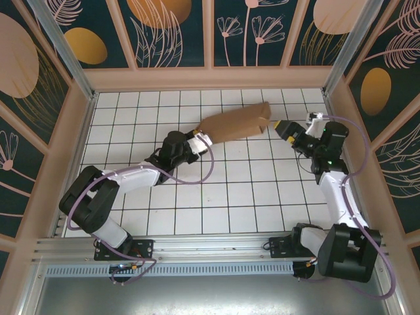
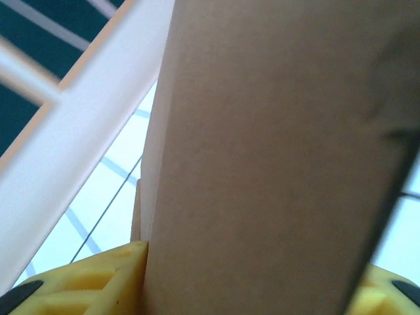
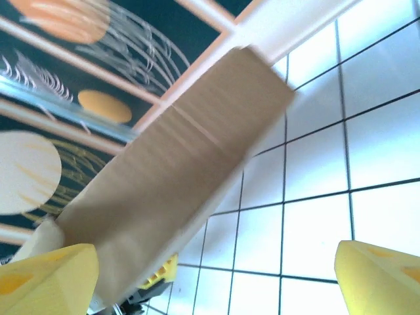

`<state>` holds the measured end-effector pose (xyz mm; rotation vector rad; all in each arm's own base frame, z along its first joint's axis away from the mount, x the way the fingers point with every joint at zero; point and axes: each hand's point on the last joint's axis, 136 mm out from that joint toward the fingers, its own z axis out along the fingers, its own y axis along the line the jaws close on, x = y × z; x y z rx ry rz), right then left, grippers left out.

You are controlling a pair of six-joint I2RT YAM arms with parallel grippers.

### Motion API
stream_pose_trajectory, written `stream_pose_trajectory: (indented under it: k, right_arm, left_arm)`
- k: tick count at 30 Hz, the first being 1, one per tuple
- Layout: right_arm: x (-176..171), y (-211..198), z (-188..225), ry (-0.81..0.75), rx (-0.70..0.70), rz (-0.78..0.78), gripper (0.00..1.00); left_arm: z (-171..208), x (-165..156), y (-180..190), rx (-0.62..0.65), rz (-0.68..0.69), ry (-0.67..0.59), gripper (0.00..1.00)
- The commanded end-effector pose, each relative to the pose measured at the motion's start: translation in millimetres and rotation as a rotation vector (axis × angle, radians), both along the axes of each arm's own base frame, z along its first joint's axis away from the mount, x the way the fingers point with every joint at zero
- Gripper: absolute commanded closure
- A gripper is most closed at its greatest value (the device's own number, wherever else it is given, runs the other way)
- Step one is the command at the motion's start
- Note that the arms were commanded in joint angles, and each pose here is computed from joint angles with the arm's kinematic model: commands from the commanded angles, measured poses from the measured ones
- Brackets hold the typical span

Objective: Fold the paper box

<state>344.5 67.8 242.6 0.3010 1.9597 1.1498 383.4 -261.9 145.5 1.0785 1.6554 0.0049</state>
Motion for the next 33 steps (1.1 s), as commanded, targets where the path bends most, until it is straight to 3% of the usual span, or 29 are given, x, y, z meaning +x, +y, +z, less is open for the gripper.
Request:
stream_pose_trajectory:
  k: [1,4,8,13,19,25,33]
  right_arm:
    - [0.6,-6.0,-18.3,0.142,0.196,0.010,0.07]
    - [0.9,-21.2,-25.6,0.163,0.207,-0.043,0.07]
    - [0.2,-35.2,-9.6,0.047,0.079,-0.106,0.04]
    - [-1.8,-34.4,20.5,-0.153,-0.111,-0.104,0.03]
    - [5.4,-37.8,53.8,-0.312,-0.398,-0.140,0.03]
    - [9.8,-0.6,85.3,-0.491,-0.595,-0.031,0.03]
    - [18.5,46.4,104.6,-0.663,-0.776,0.134,0.03]
  left_arm:
    - [27.6,23.2,25.5,-0.086,0.170,-0.057,0.68]
    - [27.3,25.8,30.0,-0.067,0.193,-0.077,0.68]
    - [22.1,23.4,31.9,-0.044,0.192,-0.041,0.68]
    - [14.2,15.3,35.9,-0.038,0.208,0.111,0.68]
    - [5.7,-17.9,47.4,0.004,0.197,0.306,0.67]
    - [-2.0,-60.1,50.7,0.034,0.116,0.497,0.66]
    - [4.1,-82.1,67.0,0.141,0.133,0.655,0.67]
